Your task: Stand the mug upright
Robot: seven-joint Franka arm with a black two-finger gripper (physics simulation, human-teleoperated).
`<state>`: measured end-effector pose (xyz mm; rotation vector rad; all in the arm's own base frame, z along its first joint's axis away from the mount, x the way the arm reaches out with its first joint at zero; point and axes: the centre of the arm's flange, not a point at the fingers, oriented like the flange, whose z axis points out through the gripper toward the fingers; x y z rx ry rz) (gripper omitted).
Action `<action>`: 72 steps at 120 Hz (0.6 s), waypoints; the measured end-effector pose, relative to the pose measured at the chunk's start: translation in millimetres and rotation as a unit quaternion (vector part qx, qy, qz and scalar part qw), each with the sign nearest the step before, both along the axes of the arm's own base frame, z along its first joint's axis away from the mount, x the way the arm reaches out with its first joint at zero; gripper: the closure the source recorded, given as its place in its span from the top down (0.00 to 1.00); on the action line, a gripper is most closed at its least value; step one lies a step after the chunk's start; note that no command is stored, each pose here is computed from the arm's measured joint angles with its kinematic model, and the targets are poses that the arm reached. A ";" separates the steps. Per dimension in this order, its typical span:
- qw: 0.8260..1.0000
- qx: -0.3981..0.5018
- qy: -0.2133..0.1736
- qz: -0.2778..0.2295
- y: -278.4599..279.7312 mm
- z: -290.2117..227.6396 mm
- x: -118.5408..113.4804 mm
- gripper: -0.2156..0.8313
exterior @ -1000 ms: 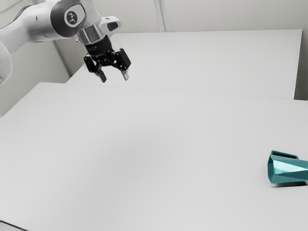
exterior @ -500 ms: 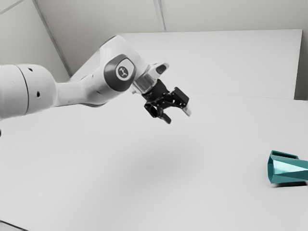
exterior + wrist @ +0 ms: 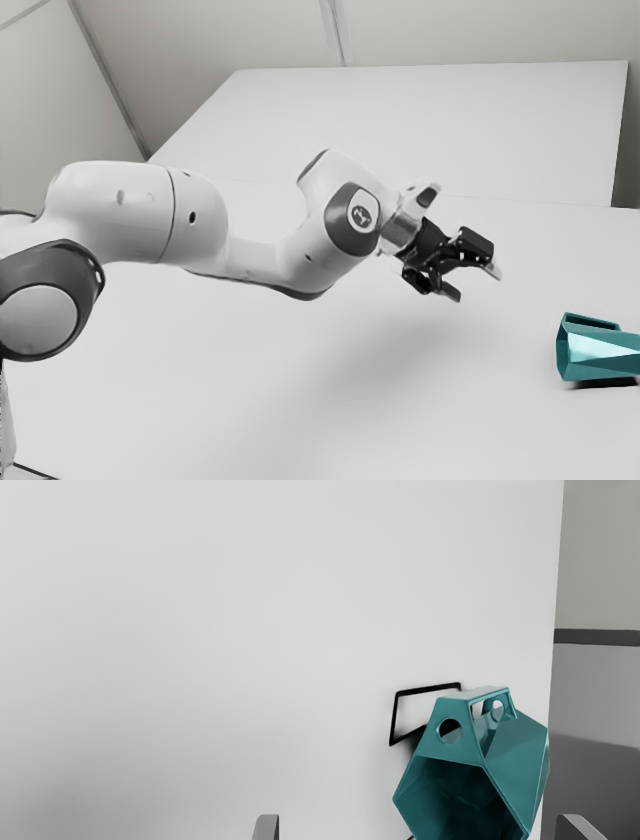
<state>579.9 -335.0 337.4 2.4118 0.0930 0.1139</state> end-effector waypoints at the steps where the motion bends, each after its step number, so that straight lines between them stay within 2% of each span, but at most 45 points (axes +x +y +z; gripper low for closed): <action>1: 1.000 -0.002 0.001 0.001 -1.6 -1.7 0.6 0.79; 12: 0.999 -0.031 0.019 0.009 -26.6 -23.5 3.5 0.79; 31: 0.997 -0.066 0.039 0.013 -57.5 -40.1 -9.4 0.79; 52: 0.996 -0.083 0.039 -0.001 -82.2 -43.5 -20.4 0.79; 72: 0.994 -0.101 0.030 -0.015 -104.8 -44.3 -15.7 0.79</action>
